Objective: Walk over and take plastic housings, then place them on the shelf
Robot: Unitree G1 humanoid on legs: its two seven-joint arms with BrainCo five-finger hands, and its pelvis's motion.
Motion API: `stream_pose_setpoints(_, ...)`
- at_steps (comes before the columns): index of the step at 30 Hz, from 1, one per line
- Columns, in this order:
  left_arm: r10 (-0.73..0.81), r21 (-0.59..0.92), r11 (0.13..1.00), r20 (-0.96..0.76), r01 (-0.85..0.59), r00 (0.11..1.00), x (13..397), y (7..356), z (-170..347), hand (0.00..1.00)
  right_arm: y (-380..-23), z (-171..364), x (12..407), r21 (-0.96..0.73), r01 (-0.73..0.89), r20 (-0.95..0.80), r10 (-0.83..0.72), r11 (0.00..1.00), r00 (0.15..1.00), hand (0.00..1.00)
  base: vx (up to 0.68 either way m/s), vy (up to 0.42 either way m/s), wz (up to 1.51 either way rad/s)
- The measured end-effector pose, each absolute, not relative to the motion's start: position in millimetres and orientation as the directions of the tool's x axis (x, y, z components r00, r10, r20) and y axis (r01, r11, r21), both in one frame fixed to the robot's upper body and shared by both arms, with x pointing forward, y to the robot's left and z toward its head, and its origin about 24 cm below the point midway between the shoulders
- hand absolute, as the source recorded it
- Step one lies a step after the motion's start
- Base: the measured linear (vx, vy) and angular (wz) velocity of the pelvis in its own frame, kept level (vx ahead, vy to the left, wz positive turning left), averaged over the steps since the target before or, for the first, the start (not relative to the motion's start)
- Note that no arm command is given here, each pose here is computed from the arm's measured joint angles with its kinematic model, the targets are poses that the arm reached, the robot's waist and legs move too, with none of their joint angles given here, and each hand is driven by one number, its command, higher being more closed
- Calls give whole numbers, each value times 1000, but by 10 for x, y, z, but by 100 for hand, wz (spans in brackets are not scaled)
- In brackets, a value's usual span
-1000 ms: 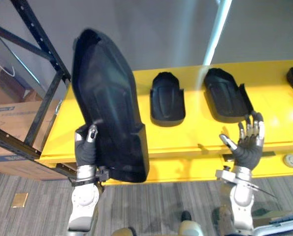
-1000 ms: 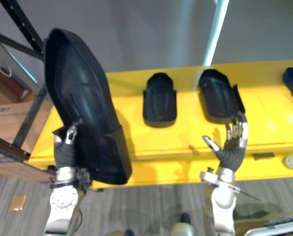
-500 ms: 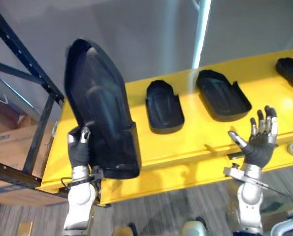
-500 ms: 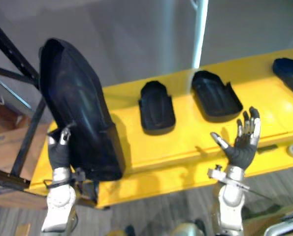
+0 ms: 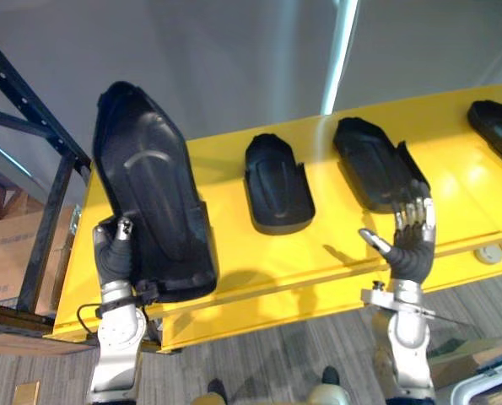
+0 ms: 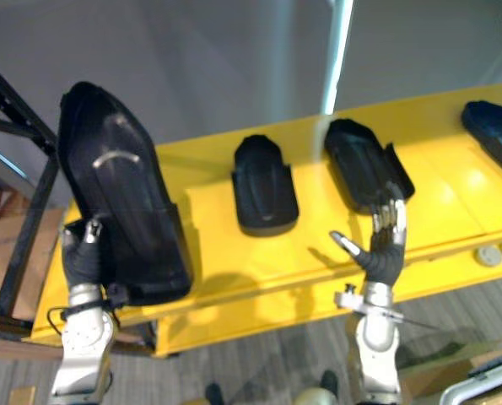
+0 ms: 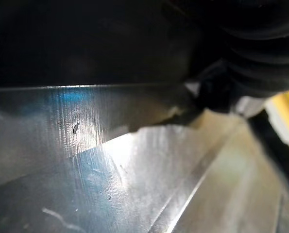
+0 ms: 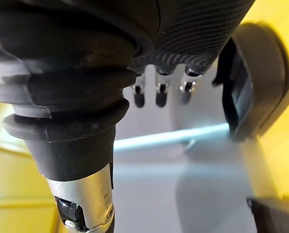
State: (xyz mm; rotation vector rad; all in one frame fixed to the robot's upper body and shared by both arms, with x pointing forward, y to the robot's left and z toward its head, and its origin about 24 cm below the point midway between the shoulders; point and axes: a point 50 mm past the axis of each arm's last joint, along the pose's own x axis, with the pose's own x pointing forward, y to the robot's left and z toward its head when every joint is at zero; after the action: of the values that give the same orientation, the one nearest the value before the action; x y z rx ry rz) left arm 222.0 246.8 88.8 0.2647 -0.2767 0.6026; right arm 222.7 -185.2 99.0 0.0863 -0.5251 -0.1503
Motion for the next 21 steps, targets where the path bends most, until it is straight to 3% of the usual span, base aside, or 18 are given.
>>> stream_pose_setpoints(6,642,265,682,229,-682,731,2413,2912,748,100,-1657,978,2245,69,-41,481,3,997,876,0,-67,-15,-5)
stream_pose_setpoints(12,657,355,642,202,-679,726,2630,3215,857,100,-1634,1061,2254,36,-120,509,85,992,856,0,-21,-2,-8)
stream_pose_setpoints(15,650,368,654,172,-661,740,2715,3274,884,100,-1551,1116,2256,20,-181,528,144,983,837,0,10,5,-6)
stream_pose_setpoints(21,569,349,778,-38,-523,821,2890,3235,685,100,-1489,1135,2265,20,-261,512,215,965,832,0,0,0,0)
